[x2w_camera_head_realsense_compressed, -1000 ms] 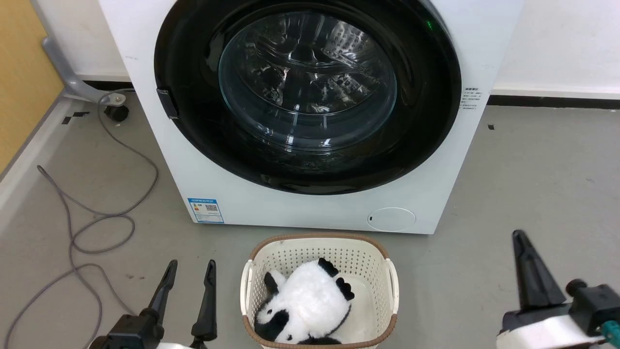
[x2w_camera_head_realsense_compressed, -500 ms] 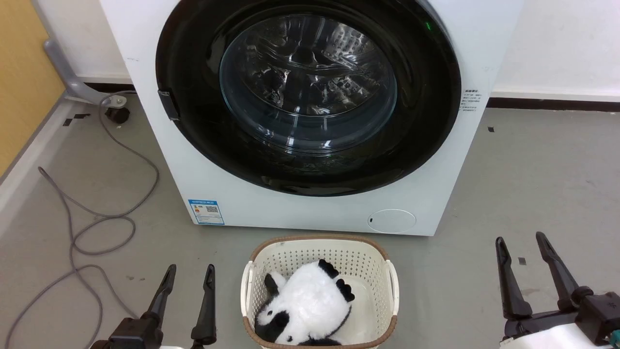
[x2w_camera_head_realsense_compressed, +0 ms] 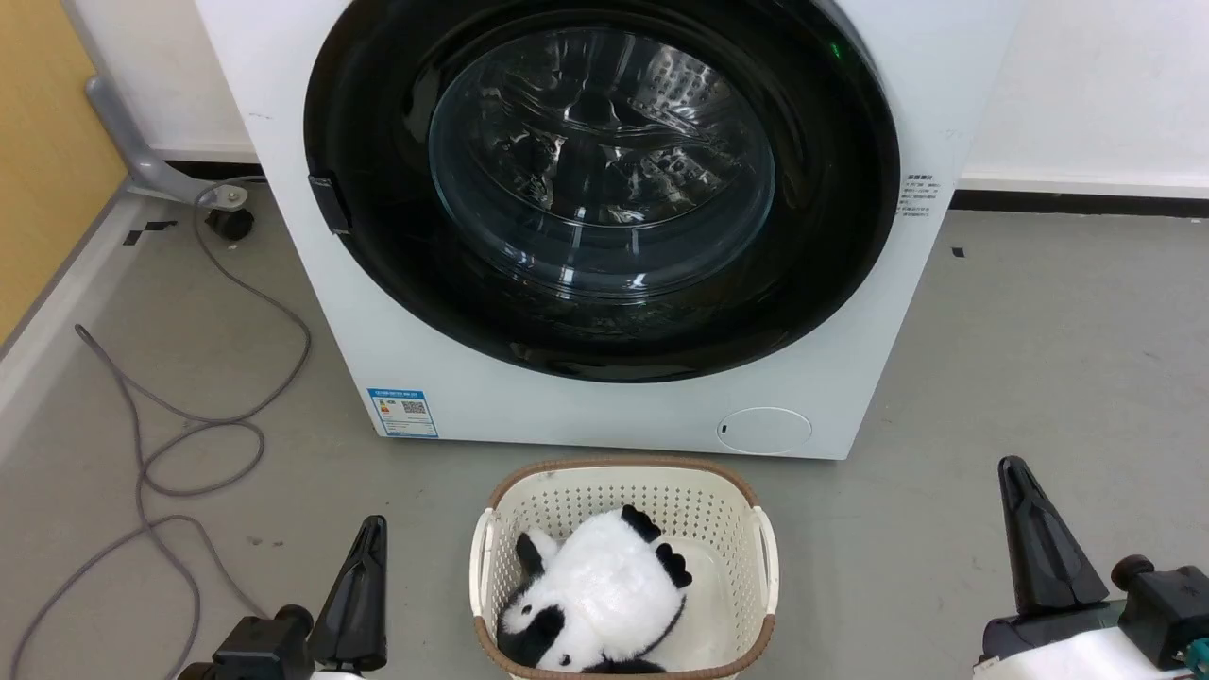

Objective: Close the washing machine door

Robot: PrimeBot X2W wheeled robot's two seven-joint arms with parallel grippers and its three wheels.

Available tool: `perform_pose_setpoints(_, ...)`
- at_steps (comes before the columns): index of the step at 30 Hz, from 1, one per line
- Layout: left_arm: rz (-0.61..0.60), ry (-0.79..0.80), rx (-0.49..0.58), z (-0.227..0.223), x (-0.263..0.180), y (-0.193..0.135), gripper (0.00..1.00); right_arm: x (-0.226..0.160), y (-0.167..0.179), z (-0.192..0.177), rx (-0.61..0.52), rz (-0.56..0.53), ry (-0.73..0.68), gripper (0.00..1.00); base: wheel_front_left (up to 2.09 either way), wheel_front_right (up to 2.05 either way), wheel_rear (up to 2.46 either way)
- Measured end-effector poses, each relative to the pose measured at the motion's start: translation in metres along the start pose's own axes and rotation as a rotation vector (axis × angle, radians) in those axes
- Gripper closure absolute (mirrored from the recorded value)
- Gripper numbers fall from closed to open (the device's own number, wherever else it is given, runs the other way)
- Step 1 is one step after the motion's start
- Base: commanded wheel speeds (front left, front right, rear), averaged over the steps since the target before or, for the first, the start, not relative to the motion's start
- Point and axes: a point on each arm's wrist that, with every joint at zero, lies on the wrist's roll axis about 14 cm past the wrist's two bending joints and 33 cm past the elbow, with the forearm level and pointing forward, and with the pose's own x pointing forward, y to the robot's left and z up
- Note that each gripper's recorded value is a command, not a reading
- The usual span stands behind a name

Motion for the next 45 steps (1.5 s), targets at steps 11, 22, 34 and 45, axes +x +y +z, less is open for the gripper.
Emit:
perform_pose_setpoints(11, -0.001, 0.020, 0.012, -0.002, 0.002, -0.001, 1.00, 0.000, 0.001, -0.003, 0.000, 0.004, 0.022, 1.00, 0.00, 0.00, 0.00)
perform_pose_setpoints(22, 0.000, 0.038, 0.038, -0.003, 0.004, -0.001, 1.00, -0.001, 0.004, -0.007, -0.008, 0.011, 0.052, 1.00, 0.00, 0.00, 0.00)
perform_pose_setpoints(34, 0.001, 0.043, 0.052, 0.000, 0.009, -0.002, 1.00, -0.002, 0.005, -0.010, -0.011, 0.016, 0.077, 1.00, 0.00, 0.00, 0.00)
perform_pose_setpoints(45, 0.002, 0.055, 0.069, 0.000, 0.011, -0.003, 1.00, -0.002, 0.006, -0.013, -0.022, 0.021, 0.097, 1.00, 0.00, 0.00, 0.00)
